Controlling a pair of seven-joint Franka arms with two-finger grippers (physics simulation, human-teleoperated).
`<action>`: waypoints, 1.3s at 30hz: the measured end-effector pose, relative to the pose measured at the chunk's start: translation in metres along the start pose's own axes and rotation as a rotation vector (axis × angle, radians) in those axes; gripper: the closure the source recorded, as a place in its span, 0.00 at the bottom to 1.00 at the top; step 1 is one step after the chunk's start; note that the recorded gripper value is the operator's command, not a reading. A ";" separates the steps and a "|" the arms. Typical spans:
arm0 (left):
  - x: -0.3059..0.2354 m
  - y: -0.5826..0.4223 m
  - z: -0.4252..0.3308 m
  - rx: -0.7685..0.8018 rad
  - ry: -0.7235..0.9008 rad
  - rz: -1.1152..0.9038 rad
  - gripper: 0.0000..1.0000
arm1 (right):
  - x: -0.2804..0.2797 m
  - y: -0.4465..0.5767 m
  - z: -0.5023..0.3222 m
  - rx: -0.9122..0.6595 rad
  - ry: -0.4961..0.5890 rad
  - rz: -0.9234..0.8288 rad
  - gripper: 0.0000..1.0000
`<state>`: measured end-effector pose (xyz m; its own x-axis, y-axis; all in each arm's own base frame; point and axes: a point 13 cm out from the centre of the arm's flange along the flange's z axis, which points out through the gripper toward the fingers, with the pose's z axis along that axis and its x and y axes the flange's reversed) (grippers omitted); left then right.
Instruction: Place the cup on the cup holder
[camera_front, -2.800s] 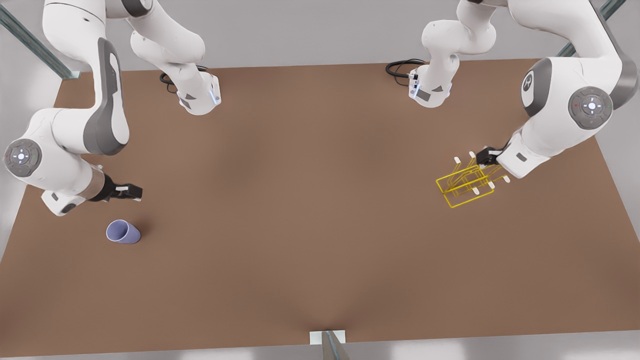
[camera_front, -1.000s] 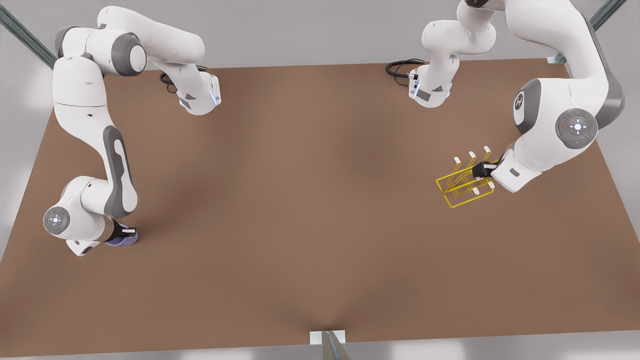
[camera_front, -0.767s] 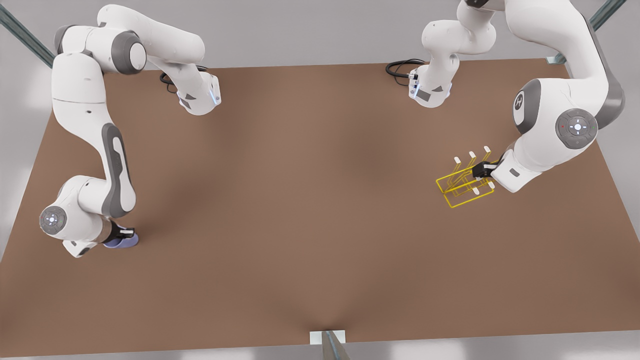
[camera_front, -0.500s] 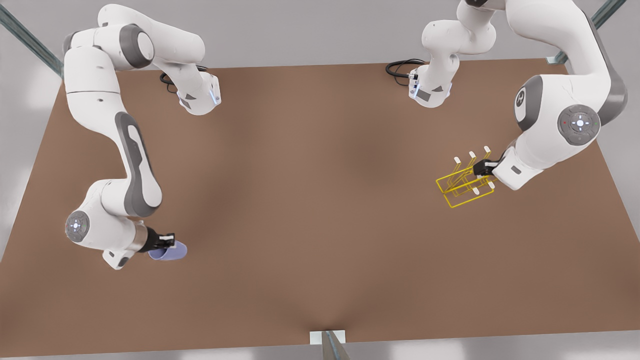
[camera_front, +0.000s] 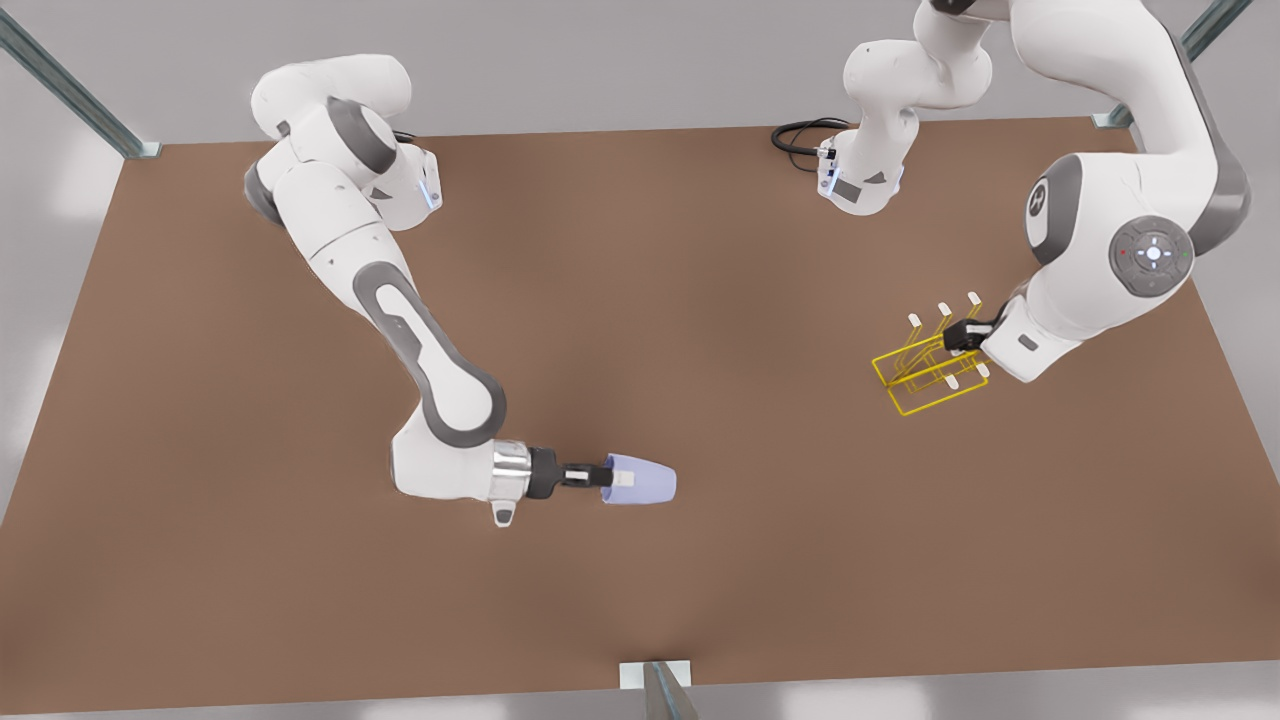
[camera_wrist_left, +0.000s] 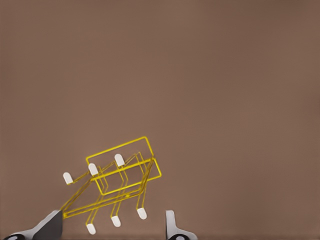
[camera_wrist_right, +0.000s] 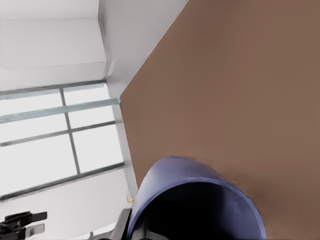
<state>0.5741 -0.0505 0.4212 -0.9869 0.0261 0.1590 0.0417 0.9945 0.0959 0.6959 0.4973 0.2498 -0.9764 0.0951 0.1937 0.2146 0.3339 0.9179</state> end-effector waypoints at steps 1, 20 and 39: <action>0.000 -0.001 0.001 0.000 0.002 -0.005 0.00 | 0.009 0.009 0.023 -0.018 0.008 -0.002 0.79; -0.003 -0.009 0.022 -0.003 0.033 -0.113 0.00 | 0.095 -0.071 0.160 0.061 0.079 0.108 0.79; -0.005 -0.009 0.022 -0.006 0.032 -0.157 0.00 | 0.046 -0.129 0.104 0.203 0.034 0.076 0.00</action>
<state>0.5748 -0.0570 0.3977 -0.9758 -0.1330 0.1733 -0.1116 0.9855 0.1280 0.6255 0.5562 0.1039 -0.9568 0.0964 0.2741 0.2841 0.5095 0.8122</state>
